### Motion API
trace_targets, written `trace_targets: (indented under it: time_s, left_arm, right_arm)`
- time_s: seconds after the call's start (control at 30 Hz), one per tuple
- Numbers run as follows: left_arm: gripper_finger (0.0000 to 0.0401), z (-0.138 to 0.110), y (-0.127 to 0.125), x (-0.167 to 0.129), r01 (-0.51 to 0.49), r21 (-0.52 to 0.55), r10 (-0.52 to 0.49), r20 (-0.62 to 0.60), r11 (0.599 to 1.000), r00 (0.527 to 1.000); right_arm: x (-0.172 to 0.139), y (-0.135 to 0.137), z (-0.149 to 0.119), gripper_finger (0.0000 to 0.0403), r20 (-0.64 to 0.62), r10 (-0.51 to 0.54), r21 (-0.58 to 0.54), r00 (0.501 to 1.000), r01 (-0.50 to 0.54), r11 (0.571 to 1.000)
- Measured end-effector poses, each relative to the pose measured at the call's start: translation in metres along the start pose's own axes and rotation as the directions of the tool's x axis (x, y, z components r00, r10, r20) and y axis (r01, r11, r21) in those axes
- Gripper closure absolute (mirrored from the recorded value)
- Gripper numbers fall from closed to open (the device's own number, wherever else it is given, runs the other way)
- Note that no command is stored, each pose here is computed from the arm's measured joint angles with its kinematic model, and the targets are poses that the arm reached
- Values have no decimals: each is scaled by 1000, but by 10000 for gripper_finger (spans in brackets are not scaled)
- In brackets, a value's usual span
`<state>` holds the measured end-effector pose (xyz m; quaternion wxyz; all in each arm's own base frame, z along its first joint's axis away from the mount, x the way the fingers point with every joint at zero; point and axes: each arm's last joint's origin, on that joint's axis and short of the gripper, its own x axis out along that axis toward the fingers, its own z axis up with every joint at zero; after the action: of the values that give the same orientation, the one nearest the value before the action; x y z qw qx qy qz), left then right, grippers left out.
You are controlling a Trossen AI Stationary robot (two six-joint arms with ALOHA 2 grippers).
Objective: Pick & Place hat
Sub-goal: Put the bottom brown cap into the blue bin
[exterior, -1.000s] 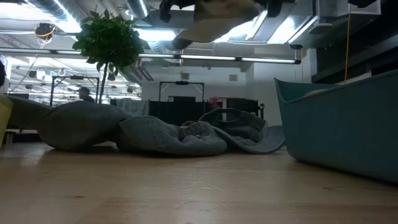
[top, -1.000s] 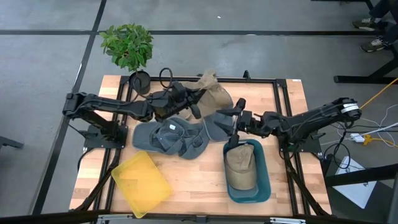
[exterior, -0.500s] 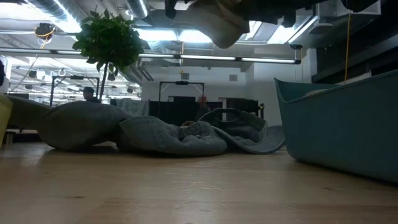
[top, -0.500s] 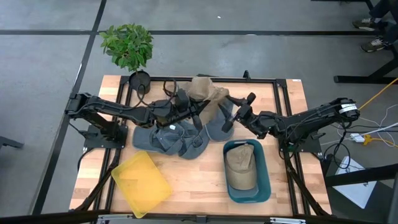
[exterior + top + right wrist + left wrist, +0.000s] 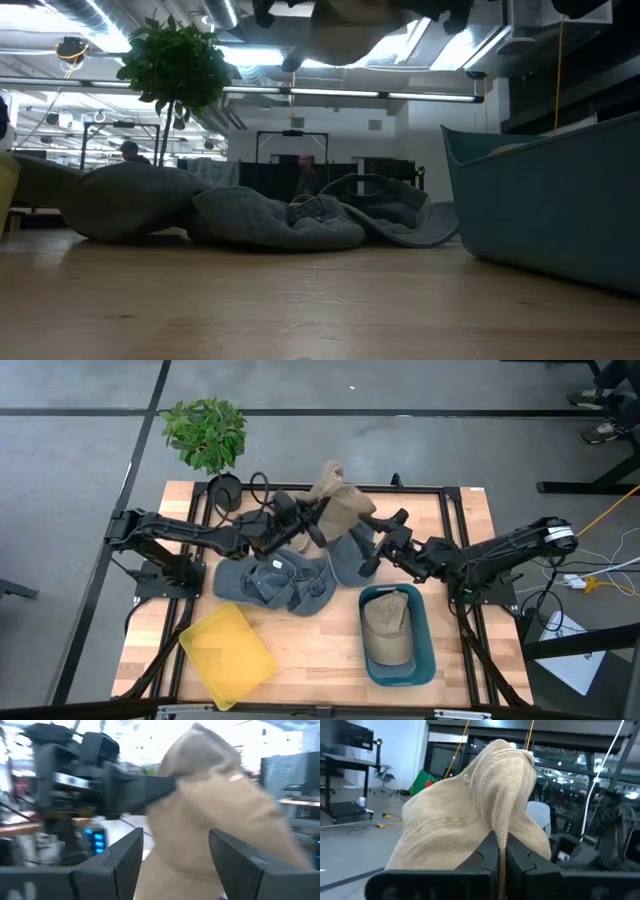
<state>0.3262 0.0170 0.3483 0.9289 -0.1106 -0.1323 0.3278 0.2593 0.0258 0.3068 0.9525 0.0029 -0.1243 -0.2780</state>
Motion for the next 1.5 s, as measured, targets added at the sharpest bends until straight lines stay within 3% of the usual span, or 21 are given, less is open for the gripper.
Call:
trace_targets:
  time_s: [0.17, 0.4, 0.57, 0.77, 1.03, 1.23, 1.5]
  left_arm:
    - [397, 2, 2, 3, 41, -47, -41, 9, 998, 999]
    - [397, -5, -3, 4, 66, -68, -66, 6, 995, 998]
    - [397, -4, -2, 4, 62, -67, -61, 17, 996, 998]
    - [397, -3, -2, 4, 41, -70, -39, 28, 997, 999]
    - [397, -5, -4, 2, 149, -61, -151, -27, 987, 988]
    - [397, -5, -5, 2, 164, -69, -167, -34, 984, 985]
    - [397, -5, -4, 2, 129, -76, -131, -22, 989, 991]
  right_arm:
    - [17, 8, -8, 179, -18, -11, -56, 1000, 10, 998]
    - [61, 37, -7, 179, -31, -48, -242, 998, 39, 969]
    - [82, 48, -8, 179, -89, -281, -368, 956, 230, 901]
    - [85, 50, -6, 179, -85, -305, -398, 949, 248, 883]
    - [81, 55, -6, 179, -91, -290, -492, 953, 211, 845]
    - [80, 57, -6, 183, -92, -287, -495, 954, 206, 844]
    - [79, 55, -6, 252, -94, -349, -495, 932, 260, 829]
